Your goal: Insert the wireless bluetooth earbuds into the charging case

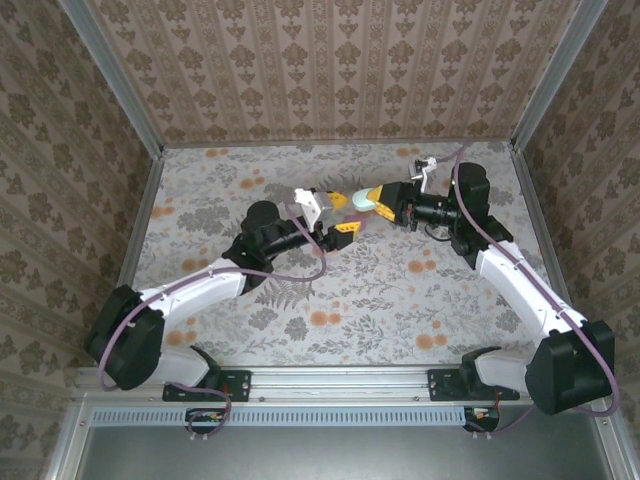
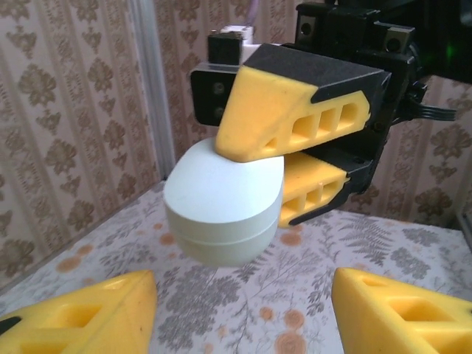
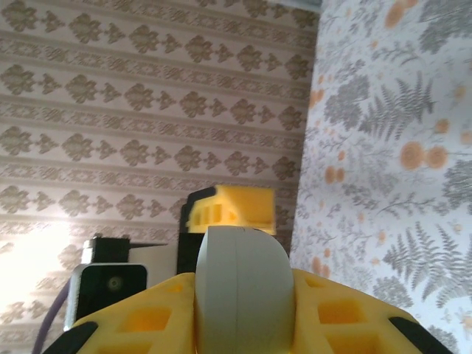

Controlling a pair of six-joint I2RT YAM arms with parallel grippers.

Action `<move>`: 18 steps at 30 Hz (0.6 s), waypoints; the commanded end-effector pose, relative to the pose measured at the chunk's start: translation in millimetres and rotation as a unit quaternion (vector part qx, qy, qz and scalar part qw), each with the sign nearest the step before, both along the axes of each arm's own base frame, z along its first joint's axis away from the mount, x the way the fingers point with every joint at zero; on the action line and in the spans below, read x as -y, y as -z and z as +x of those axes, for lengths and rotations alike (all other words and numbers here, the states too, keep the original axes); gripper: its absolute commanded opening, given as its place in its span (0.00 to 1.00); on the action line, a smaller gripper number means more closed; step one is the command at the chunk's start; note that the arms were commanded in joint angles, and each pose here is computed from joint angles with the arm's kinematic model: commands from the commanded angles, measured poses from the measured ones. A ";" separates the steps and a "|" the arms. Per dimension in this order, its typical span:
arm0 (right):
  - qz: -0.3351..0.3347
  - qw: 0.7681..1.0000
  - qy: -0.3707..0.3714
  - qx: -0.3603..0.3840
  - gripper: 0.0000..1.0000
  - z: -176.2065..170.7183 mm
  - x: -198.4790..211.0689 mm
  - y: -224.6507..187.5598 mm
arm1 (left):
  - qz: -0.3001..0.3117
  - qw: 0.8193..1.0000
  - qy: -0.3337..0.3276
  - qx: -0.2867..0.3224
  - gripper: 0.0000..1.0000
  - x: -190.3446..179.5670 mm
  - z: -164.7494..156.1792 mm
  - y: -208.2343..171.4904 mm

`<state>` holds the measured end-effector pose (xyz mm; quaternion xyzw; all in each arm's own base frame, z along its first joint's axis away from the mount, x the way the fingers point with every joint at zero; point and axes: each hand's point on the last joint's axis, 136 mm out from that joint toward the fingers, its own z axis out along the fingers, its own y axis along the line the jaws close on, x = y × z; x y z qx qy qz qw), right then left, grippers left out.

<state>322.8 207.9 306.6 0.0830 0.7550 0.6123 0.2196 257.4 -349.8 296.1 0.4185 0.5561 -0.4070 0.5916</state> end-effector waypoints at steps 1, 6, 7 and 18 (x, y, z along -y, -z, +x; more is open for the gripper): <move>-0.057 0.997 0.059 -0.007 0.29 8.4 16.7 31.6 | 0.010 0.998 -0.066 0.014 0.67 -22.4 10.2 1.3; -0.112 0.986 0.099 -0.070 0.29 19.6 28.4 104.7 | 0.011 0.987 -0.161 0.010 0.68 -51.3 25.2 -3.2; -0.121 0.984 0.100 -0.086 0.28 21.0 28.3 120.4 | 0.010 0.984 -0.180 0.010 0.68 -57.8 28.6 -4.7; -0.163 0.970 0.073 -0.165 0.27 36.4 -3.5 229.0 | -0.002 0.972 -0.234 0.002 0.70 -77.9 36.4 -8.4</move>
